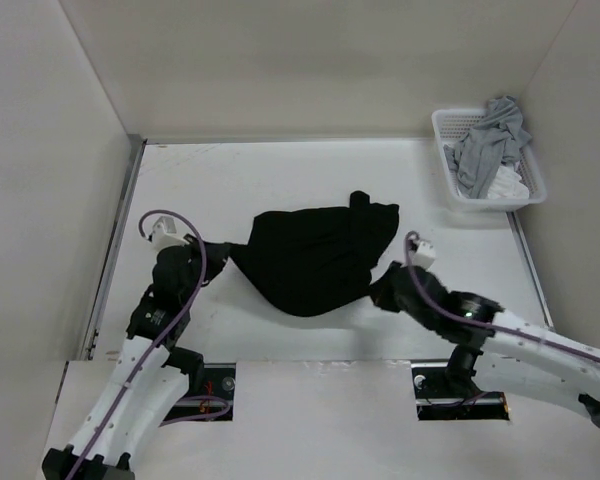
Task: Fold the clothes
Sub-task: Flatten the tank top out
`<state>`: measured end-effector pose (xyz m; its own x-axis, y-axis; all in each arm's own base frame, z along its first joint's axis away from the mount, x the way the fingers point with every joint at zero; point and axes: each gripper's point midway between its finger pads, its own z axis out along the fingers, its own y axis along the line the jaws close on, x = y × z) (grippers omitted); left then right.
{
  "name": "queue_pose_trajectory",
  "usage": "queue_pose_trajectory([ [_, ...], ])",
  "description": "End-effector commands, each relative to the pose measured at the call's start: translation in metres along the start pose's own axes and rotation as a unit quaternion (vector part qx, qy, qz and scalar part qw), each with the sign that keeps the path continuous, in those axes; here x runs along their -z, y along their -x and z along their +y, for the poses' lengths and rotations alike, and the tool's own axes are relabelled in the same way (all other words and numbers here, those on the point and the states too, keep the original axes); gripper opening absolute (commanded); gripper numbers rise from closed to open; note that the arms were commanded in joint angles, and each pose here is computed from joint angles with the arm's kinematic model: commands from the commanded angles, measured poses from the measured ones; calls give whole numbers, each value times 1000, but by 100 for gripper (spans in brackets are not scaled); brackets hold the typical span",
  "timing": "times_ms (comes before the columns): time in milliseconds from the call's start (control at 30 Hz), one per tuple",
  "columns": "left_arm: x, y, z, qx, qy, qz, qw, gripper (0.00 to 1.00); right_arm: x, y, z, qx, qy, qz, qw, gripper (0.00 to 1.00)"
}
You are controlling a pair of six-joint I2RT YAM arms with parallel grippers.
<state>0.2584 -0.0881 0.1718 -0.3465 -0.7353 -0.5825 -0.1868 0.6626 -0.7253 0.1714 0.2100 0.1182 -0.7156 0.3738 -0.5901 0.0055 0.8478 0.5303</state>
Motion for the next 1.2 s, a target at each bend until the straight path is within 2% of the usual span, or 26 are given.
queue_pose_trajectory([
  [0, 48, 90, -105, 22, -138, -117, 983, 0, 86, 124, 48, 21, 56, -171, 983, 0],
  [100, 94, 140, -157, 33, -192, -180, 964, 0, 176, 208, 79, 37, 92, -276, 956, 0],
  [167, 129, 175, -185, 35, -225, -228, 947, 0, 227, 248, 99, 47, 114, -326, 937, 0],
  [333, 233, 251, -245, 35, -304, -339, 889, 0, 317, 314, 138, 60, 153, -399, 902, 0],
  [467, 289, 281, -281, 31, -353, -371, 859, 0, 358, 344, 155, 61, 177, -428, 884, 0],
  [633, 320, 297, -297, 30, -372, -390, 842, 0, 376, 355, 173, 67, 202, -437, 874, 0],
  [667, 313, 298, -298, 28, -366, -390, 845, 0, 375, 352, 179, 72, 212, -436, 872, 0],
  [733, 276, 290, -294, 26, -342, -367, 865, 0, 366, 342, 191, 90, 211, -439, 869, 0],
  [833, 191, 262, -267, 20, -273, -322, 906, 0, 340, 336, 196, 118, 168, -460, 864, 0],
  [900, 144, 250, -239, 16, -213, -310, 927, 0, 310, 325, 202, 137, 148, -453, 868, 0],
  [1033, 84, 237, -202, 17, -145, -291, 946, 0, 226, 302, 209, 154, 152, -385, 897, 0],
  [1167, 20, 238, -184, 13, -95, -275, 957, 0, 148, 326, 201, 136, 175, -345, 912, 0],
])
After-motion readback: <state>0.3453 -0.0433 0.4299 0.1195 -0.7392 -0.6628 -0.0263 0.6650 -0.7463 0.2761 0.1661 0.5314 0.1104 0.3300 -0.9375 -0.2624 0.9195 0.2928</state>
